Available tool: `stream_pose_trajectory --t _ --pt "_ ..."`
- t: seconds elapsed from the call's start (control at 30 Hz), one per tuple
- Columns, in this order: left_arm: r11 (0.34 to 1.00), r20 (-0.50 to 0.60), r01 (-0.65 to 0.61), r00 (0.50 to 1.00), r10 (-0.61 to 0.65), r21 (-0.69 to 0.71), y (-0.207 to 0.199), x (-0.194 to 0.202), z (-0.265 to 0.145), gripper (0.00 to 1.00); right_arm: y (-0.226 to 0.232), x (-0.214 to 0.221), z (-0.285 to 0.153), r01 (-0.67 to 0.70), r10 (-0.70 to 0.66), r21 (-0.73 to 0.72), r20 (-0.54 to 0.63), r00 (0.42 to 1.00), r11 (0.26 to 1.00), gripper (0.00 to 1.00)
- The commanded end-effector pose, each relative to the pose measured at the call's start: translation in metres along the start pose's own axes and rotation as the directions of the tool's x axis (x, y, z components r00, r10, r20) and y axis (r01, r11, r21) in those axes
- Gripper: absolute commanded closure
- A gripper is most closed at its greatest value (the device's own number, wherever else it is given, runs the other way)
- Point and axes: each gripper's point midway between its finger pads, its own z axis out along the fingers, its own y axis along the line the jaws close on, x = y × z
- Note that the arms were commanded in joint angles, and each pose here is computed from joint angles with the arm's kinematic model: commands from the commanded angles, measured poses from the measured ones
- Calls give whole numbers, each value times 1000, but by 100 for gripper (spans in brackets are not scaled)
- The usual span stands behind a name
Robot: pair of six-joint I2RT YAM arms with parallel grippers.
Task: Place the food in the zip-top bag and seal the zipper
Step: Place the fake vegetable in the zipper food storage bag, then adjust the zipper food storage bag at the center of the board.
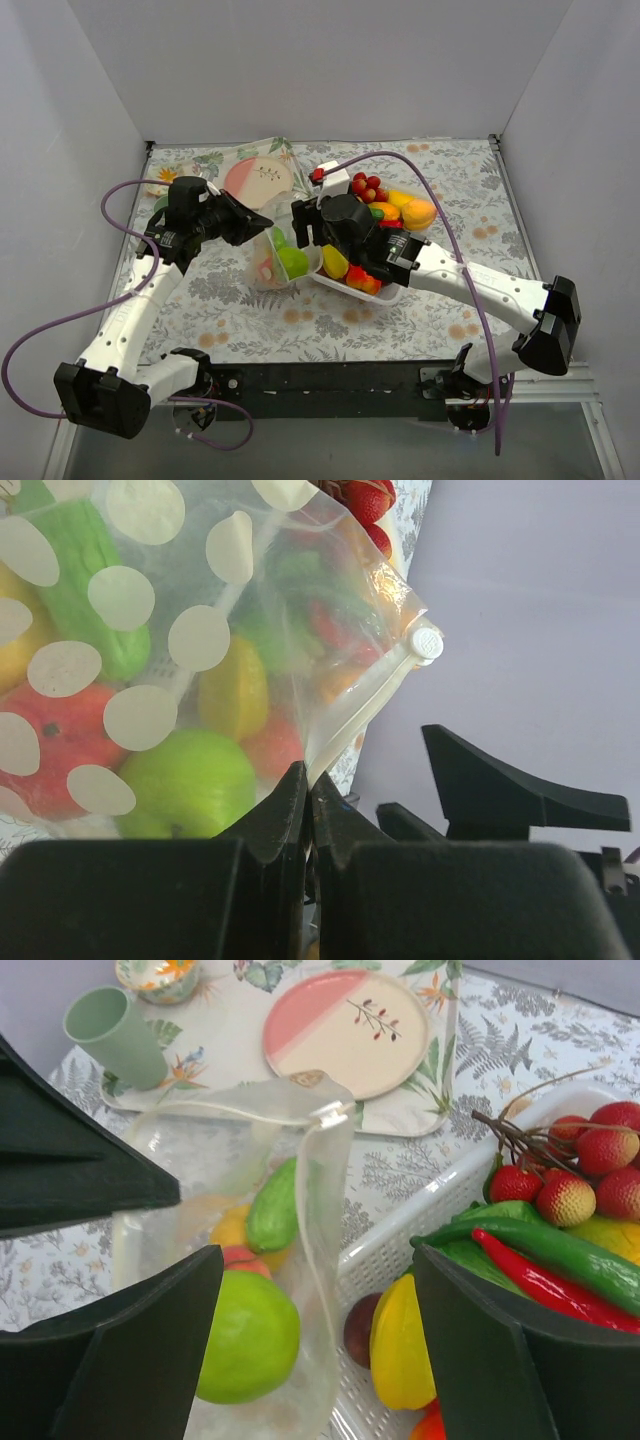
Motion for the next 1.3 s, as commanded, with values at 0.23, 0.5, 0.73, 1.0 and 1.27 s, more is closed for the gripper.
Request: stream_pose_trajectory --t 0.23,0.5,0.73,1.0,1.27 --pt "999 14 -26 1000 25 36 -6 3 -15 100 3 62 3 -29 17 -54 -208 978 998 29" --pt "997 84 -56 995 61 -52 12 -11 -14 100 -3 33 11 21 -16 23 -200 980 1000 94" --pt "946 107 -114 982 153 -304 77 -22 -2 100 41 -22 35 65 -82 -82 -230 970 995 99" --pt "938 134 -194 962 239 -286 40 -27 -44 98 29 21 69 39 -63 -78 -331 942 996 99" --pt "935 97 -228 960 263 -273 18 -29 -49 100 15 20 71 56 -68 -46 -341 937 997 99"
